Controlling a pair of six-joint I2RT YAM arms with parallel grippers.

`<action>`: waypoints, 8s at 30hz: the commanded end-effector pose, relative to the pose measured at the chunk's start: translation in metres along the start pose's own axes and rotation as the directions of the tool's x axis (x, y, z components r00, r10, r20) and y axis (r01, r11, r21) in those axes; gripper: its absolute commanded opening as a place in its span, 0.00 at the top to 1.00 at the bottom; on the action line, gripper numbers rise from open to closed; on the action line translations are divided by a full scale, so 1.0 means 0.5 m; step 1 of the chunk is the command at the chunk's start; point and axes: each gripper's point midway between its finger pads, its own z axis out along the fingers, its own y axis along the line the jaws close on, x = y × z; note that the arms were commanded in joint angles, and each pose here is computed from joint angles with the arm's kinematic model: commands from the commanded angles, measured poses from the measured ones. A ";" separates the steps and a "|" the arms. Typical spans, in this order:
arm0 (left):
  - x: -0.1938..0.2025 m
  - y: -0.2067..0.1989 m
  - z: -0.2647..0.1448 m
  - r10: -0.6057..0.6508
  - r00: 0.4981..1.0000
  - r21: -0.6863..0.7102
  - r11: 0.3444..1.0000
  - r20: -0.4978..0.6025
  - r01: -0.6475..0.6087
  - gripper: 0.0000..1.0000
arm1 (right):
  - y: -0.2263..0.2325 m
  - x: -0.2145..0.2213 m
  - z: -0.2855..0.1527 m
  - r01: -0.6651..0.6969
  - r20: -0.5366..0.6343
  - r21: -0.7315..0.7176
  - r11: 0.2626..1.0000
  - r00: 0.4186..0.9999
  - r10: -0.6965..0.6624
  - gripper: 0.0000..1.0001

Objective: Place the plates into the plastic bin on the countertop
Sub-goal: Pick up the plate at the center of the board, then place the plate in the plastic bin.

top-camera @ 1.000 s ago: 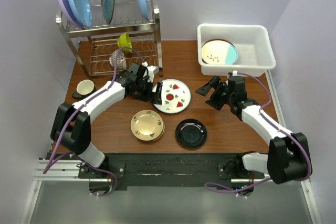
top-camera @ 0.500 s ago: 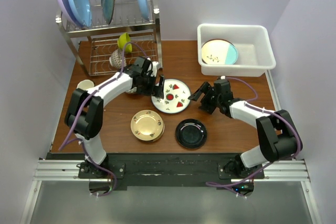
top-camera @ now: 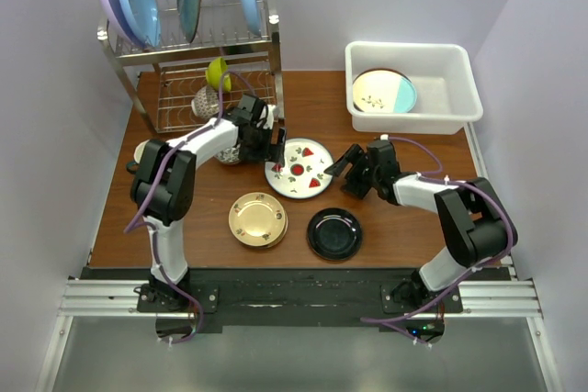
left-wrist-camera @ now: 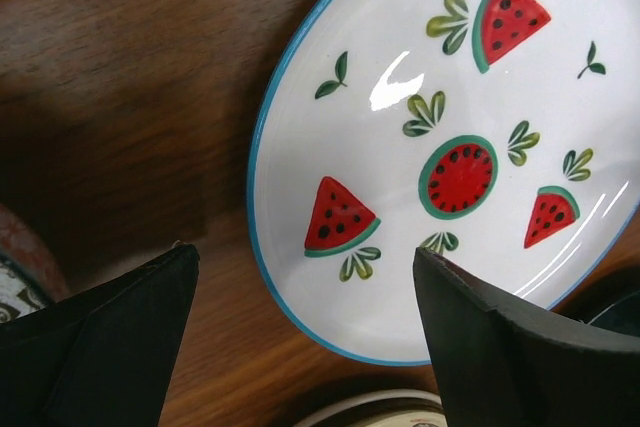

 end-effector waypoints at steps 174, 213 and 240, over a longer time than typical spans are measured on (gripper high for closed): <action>0.015 -0.168 -0.252 0.201 0.932 0.141 0.958 0.301 -0.251 0.00 | 0.268 -0.134 -0.310 0.243 0.257 -0.189 0.952 0.947 -0.190 1.00; 0.103 -0.137 -0.199 0.200 0.960 0.156 0.960 0.195 -0.231 0.00 | 0.241 -0.533 -0.248 -0.008 0.338 -0.296 0.955 0.935 0.112 1.00; 0.131 -0.127 -0.197 0.201 0.964 0.155 0.961 0.173 -0.228 0.00 | 0.200 -0.663 -0.191 -0.090 0.404 -0.313 0.945 0.888 0.218 1.00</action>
